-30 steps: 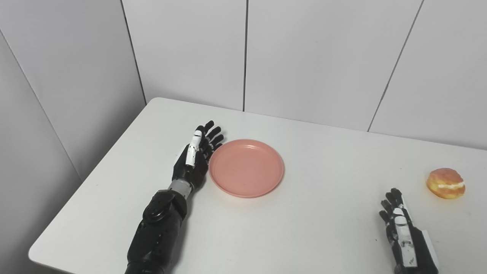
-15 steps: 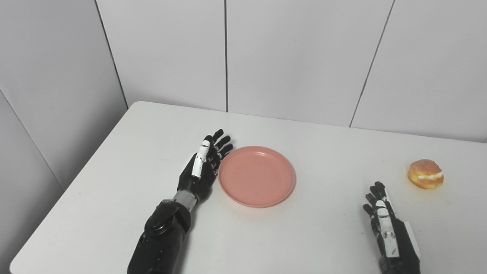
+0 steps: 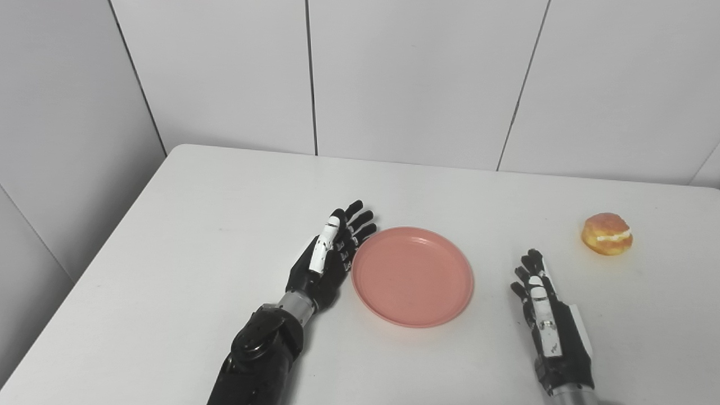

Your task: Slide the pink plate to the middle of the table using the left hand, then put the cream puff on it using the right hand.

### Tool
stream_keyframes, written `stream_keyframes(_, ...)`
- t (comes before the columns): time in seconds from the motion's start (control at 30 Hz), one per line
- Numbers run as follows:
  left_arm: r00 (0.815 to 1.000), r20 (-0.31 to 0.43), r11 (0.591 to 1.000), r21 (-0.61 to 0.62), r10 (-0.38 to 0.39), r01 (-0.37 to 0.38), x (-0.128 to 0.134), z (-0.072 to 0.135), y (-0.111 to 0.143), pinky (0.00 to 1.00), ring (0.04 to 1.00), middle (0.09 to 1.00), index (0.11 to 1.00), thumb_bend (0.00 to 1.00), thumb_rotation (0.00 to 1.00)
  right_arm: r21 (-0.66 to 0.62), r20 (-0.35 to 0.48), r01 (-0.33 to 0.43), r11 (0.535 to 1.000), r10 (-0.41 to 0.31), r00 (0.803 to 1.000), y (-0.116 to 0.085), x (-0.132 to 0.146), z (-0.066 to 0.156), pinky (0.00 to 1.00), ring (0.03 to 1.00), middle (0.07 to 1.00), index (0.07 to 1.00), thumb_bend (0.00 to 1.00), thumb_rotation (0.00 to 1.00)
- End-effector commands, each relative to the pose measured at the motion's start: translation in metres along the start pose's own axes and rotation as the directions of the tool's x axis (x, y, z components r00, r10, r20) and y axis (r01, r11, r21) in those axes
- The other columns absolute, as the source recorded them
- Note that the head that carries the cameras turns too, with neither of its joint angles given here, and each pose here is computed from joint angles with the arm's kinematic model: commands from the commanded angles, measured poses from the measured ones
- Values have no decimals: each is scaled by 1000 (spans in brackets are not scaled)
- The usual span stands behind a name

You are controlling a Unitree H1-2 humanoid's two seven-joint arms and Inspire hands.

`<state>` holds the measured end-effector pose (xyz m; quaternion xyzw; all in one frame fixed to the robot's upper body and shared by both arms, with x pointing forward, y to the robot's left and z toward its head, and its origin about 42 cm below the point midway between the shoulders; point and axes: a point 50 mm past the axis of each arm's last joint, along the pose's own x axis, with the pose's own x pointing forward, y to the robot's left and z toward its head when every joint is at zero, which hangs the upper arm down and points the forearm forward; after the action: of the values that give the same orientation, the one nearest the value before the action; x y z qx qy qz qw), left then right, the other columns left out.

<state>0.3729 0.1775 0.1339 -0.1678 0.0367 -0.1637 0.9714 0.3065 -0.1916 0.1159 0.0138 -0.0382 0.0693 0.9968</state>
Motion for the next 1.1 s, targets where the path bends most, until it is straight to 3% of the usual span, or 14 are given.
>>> stream_keyframes(0.0,993,-118,1000,-18,10,-12,-9,-22,0,948,937,938,937,400,1000,30,-91,-18,999,21,996,14,-10,-15,960,975,986,988,232,1000)
stream_keyframes(0.47,991,-133,999,-32,8,-12,-14,-27,-4,953,936,946,942,392,1000,30,-91,-16,999,18,996,16,-7,-13,958,972,983,985,236,1000)
stream_keyframes(0.9,995,-75,998,-27,62,-64,-17,-31,-6,970,946,950,949,404,1000,10,-36,18,1000,-18,999,6,-7,-11,976,979,993,1000,254,1000)
stream_keyframes(1.07,996,-44,997,-7,80,-80,-20,-32,-5,984,958,960,956,428,1000,10,6,41,999,-41,999,1,-5,3,977,965,989,997,262,1000)
